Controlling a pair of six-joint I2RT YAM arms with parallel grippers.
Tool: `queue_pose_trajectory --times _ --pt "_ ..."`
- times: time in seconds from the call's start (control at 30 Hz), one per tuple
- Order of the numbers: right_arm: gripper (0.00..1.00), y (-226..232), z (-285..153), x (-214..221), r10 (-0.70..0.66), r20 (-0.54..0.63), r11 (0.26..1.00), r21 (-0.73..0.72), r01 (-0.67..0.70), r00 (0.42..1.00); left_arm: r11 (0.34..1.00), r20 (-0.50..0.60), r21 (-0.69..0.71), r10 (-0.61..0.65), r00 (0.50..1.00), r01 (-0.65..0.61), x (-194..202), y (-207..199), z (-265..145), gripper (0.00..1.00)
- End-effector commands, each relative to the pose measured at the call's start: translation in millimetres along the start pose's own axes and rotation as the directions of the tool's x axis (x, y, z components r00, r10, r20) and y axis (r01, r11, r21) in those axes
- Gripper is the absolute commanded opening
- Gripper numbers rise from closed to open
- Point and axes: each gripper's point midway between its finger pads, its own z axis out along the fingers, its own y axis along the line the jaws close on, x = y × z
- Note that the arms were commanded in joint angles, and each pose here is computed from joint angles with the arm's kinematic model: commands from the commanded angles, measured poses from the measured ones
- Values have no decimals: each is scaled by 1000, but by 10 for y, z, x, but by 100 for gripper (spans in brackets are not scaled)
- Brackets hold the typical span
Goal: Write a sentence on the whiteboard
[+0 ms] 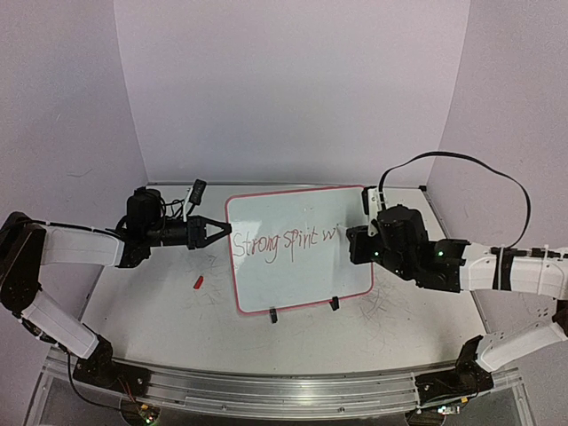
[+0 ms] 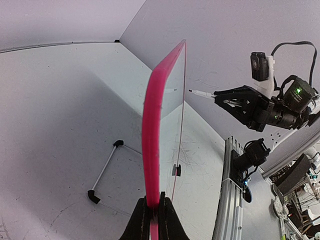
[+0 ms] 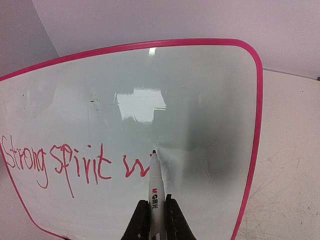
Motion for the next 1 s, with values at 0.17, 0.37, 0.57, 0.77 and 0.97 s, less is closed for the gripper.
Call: queue_pose_trajectory --times 0.17,0.37,0.57,0.77,0.97 --pt "0 90 66 -213 -2 54 1000 -7 2 999 1000 -25 5 21 999 -21 21 -46 89 0" --pt "0 98 86 -222 1 56 1000 -2 -1 998 1000 -27 6 22 999 -22 23 -41 98 0" --pt "0 35 133 -189 1 49 999 43 -3 999 1000 -28 8 24 999 -23 19 -38 108 0" --pt "0 -65 136 -48 10 3 996 89 -10 1000 1000 -30 8 23 999 -23 25 -42 105 0" --pt "0 -72 33 -72 21 9 998 64 -21 1000 1000 -33 8 20 999 -20 32 -37 112 0"
